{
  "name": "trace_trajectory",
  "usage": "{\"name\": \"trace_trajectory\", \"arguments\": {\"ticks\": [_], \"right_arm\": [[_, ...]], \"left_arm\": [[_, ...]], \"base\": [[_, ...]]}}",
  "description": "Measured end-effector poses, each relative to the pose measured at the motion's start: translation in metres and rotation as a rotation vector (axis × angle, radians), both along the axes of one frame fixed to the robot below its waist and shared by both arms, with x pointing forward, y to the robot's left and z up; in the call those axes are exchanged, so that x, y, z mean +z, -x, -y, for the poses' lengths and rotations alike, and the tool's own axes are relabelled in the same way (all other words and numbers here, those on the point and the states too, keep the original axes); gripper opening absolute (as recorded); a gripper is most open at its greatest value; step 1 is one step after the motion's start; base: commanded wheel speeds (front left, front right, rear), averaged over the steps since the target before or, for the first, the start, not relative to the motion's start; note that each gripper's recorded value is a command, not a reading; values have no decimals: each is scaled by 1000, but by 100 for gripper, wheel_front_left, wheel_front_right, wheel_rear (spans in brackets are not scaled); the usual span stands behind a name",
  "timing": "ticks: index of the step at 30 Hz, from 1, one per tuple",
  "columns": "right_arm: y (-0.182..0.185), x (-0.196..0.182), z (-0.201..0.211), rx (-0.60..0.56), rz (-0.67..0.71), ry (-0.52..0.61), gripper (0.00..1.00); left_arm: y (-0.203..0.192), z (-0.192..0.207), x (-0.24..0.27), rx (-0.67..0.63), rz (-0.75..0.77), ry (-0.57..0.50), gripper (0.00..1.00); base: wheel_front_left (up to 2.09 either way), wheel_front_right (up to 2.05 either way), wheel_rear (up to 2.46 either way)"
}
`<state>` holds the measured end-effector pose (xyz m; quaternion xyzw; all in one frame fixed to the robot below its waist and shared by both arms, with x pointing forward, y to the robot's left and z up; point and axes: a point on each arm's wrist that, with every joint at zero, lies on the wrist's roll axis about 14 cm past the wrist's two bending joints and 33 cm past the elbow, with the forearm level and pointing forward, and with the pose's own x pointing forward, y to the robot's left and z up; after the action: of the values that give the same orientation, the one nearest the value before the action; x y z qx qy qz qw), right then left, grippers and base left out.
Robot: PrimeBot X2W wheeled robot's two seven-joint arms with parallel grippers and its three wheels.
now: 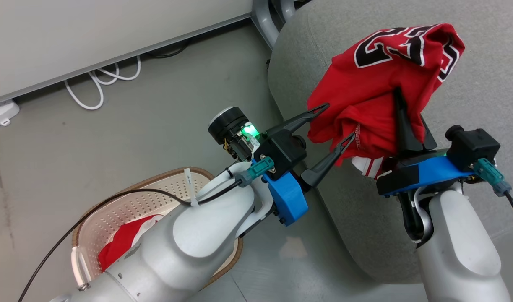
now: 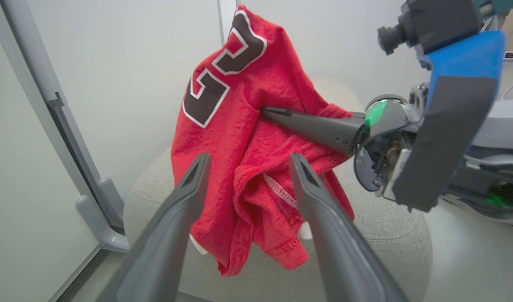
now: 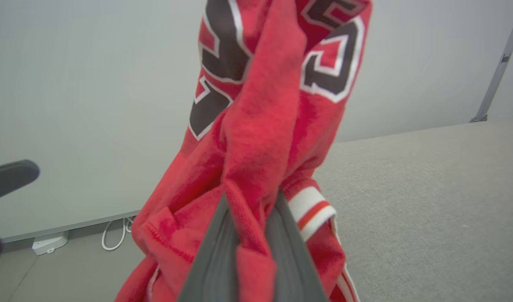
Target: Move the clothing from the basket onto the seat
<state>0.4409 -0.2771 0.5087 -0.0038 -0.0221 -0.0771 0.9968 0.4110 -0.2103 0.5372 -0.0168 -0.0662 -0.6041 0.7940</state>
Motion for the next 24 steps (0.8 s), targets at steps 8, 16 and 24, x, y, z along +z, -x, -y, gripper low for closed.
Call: {"name": "trace_trajectory", "arguments": {"ticks": [8, 16, 24], "right_arm": [[26, -10, 39, -127, -29, 1, 0], [39, -20, 55, -189, -55, -2, 0], [36, -16, 55, -185, -43, 3, 0]], "left_arm": [[11, 20, -11, -75, -22, 2, 100], [16, 29, -21, -112, -42, -1, 100], [13, 29, -20, -108, -47, 3, 100]], "base": [[0, 0, 0], [0, 0, 0], [0, 0, 0]]}}
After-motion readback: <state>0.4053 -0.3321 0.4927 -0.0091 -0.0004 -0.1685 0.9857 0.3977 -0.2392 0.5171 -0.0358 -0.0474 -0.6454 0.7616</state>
